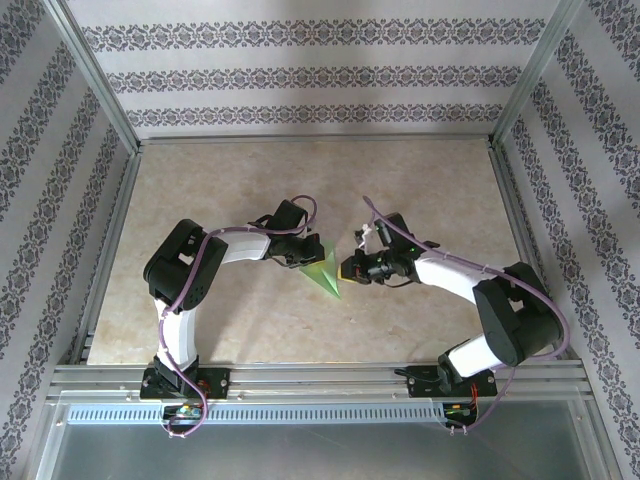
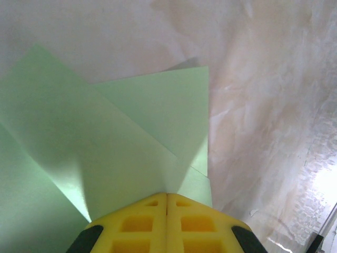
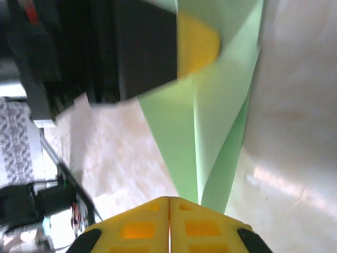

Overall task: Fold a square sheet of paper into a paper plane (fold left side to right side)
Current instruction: Fourth fold the wing at the center of the table.

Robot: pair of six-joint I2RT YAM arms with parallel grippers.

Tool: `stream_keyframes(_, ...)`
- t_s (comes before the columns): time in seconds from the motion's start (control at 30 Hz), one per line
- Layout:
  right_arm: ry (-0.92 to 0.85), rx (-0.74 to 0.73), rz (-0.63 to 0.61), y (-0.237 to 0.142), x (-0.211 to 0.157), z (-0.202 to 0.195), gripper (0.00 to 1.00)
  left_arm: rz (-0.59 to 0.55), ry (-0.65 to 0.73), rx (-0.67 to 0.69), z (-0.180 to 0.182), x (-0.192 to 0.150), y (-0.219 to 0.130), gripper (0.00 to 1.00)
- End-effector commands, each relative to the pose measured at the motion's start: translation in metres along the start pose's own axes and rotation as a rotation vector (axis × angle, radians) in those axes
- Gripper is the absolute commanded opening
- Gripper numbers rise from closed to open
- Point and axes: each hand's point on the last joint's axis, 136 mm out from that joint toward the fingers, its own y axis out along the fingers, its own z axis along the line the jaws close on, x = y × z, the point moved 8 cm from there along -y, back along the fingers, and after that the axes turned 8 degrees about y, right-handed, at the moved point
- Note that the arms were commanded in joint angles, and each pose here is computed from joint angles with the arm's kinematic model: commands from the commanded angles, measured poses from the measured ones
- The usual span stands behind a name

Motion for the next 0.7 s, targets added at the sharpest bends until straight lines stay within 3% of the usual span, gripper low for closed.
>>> stream_keyframes(0.0, 0.020, 0.066, 0.088, 0.013, -0.014, 0.001, 0.04, 0.070, -0.048, 0.092, 0.023, -0.021, 0.012, 0.02)
stream_keyframes(0.67, 0.065, -0.007, 0.127, 0.045, -0.021, -0.028, 0.02, 0.074, -0.046, 0.097, 0.024, -0.021, 0.012, 0.02)
